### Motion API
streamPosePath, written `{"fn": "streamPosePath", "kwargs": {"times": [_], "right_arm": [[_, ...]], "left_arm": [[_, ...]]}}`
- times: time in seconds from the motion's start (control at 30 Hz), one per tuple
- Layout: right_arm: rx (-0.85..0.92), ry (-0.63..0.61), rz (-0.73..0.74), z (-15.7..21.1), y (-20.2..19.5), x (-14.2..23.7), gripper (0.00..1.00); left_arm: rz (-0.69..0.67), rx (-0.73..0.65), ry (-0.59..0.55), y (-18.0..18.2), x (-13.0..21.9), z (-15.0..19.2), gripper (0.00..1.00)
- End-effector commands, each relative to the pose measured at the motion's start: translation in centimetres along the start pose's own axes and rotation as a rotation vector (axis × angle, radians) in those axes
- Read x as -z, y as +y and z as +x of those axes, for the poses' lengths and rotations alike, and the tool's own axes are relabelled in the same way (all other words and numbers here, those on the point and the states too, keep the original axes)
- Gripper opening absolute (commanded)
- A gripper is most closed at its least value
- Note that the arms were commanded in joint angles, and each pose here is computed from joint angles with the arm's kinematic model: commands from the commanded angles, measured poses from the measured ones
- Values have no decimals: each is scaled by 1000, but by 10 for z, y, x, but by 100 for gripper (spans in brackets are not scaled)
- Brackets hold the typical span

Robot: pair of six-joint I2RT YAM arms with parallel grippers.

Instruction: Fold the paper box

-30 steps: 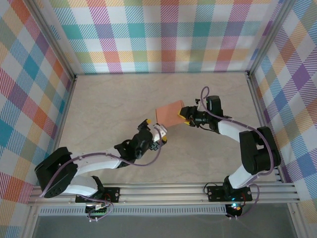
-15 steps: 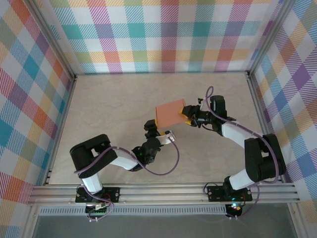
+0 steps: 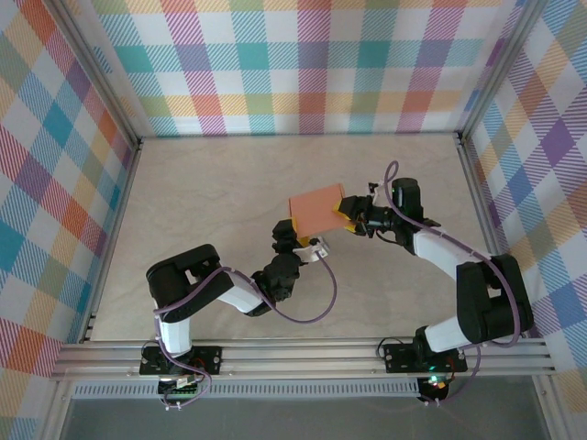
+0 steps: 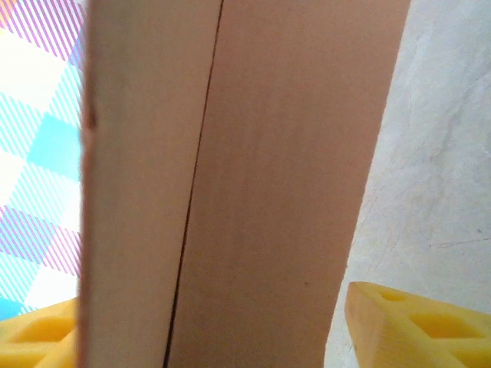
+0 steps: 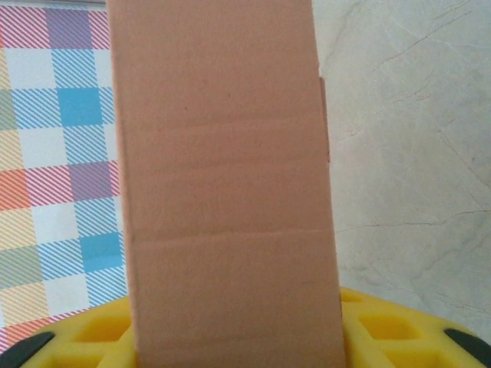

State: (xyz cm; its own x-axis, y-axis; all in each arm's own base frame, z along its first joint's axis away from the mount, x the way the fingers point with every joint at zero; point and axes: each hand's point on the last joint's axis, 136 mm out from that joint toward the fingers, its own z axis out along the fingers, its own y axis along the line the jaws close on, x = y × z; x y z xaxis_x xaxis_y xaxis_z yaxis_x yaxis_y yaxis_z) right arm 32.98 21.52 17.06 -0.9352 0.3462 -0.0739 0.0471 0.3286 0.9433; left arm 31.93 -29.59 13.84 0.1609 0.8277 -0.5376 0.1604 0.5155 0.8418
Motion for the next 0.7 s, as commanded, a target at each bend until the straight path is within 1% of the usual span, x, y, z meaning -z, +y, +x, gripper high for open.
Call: {"fn": "streamPosePath", "kwargs": {"times": [0.0, 0.13, 0.33, 0.43, 0.67], "right_arm": [[30, -1, -40, 1, 12, 7, 46], [37, -1, -47, 1, 16, 9, 46], [35, -3, -45, 1, 16, 9, 46], [29, -4, -43, 1, 14, 9, 46], [31, -7, -45, 1, 16, 10, 46]], "left_arm": [[-24, 36, -9, 4, 0, -4, 65], [-20, 49, 5, 3, -1, 2, 57], [-10, 43, 6, 1, -2, 1, 48], [-11, 44, 8, 1, -2, 1, 42], [-10, 47, 11, 3, -1, 2, 34]]}}
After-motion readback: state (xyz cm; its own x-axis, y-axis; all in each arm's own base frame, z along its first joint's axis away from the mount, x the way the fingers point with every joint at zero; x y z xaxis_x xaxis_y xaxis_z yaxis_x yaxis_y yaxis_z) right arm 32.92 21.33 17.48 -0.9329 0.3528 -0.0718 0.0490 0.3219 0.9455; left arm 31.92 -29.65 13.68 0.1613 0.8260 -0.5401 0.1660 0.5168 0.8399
